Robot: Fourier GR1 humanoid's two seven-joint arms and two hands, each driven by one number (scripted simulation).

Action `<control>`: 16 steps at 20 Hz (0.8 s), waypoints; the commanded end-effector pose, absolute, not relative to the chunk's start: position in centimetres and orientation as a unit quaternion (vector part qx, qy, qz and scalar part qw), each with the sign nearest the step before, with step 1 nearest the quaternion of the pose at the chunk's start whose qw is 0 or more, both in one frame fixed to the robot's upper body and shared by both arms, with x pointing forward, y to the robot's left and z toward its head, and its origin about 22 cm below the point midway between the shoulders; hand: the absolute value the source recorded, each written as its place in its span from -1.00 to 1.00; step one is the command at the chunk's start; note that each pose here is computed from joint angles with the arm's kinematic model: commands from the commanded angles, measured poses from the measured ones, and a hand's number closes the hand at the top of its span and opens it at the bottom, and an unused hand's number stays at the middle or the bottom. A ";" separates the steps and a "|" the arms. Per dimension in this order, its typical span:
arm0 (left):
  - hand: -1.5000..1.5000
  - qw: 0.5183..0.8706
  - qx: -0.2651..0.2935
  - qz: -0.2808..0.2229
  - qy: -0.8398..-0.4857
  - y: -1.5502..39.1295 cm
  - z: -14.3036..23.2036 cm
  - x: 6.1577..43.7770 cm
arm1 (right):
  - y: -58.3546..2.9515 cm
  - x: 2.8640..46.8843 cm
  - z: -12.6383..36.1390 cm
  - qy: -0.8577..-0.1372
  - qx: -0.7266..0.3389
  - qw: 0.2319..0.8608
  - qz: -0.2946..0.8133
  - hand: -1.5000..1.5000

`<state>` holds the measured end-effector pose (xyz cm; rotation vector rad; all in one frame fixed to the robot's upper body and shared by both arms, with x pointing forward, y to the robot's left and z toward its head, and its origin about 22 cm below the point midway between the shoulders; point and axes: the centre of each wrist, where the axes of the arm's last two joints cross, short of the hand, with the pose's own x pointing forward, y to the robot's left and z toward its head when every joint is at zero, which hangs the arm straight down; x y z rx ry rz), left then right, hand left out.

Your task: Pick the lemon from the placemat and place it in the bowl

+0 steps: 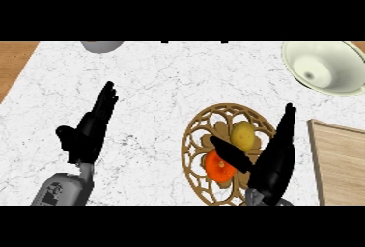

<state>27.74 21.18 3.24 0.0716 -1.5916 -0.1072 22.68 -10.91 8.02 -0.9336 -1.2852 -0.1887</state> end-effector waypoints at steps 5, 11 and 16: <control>0.00 0.696 0.031 -0.046 -0.716 21.4 3.0 27.8 | -10.3 22.4 6.5 -0.528 -0.368 0.746 -0.170 -1.00; 0.00 0.699 0.020 -0.044 -0.714 22.4 2.9 27.3 | -10.5 23.9 5.0 -0.513 -0.365 0.754 -0.189 -1.00; 0.00 0.694 0.024 -0.051 -0.718 20.4 1.0 28.2 | -10.5 22.4 2.5 -0.513 -0.372 0.752 -0.182 -1.00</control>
